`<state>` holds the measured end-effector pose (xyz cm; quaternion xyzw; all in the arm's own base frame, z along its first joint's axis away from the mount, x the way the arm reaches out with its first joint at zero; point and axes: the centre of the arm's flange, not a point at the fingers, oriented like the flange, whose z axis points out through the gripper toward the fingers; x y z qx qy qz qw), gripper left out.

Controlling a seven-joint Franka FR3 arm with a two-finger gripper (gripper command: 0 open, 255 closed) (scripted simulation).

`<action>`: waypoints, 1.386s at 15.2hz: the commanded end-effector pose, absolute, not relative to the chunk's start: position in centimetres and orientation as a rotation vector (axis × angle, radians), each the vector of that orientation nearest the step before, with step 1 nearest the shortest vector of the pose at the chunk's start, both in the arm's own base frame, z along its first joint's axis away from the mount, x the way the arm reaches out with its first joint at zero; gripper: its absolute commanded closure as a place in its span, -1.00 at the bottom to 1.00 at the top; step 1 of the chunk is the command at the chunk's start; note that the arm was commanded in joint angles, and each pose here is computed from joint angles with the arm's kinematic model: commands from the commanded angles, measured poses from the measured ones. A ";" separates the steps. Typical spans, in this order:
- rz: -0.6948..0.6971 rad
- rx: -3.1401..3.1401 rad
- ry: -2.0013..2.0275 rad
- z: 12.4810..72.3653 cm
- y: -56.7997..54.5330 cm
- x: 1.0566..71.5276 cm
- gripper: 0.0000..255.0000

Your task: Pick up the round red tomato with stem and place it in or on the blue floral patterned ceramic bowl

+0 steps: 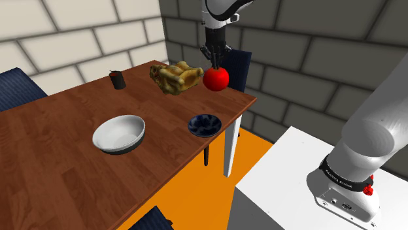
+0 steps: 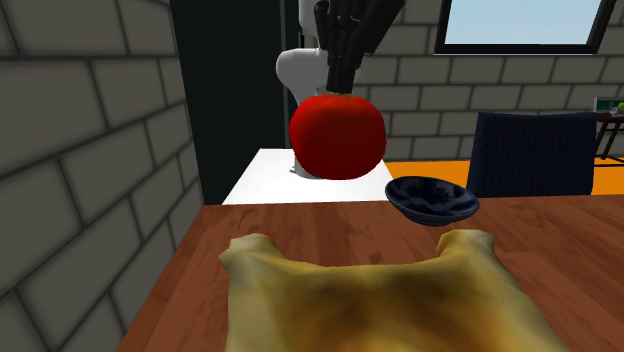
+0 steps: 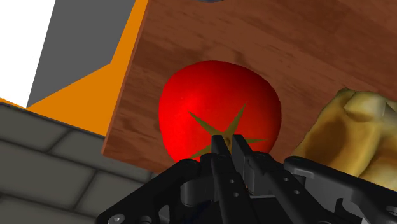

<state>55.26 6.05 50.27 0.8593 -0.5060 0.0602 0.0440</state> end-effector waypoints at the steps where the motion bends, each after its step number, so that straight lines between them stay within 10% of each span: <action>1: 0.184 2.627 -1.546 51.1 7.1 54.6 1.00; 21: 0.184 2.627 -1.546 54.5 22.5 46.2 1.00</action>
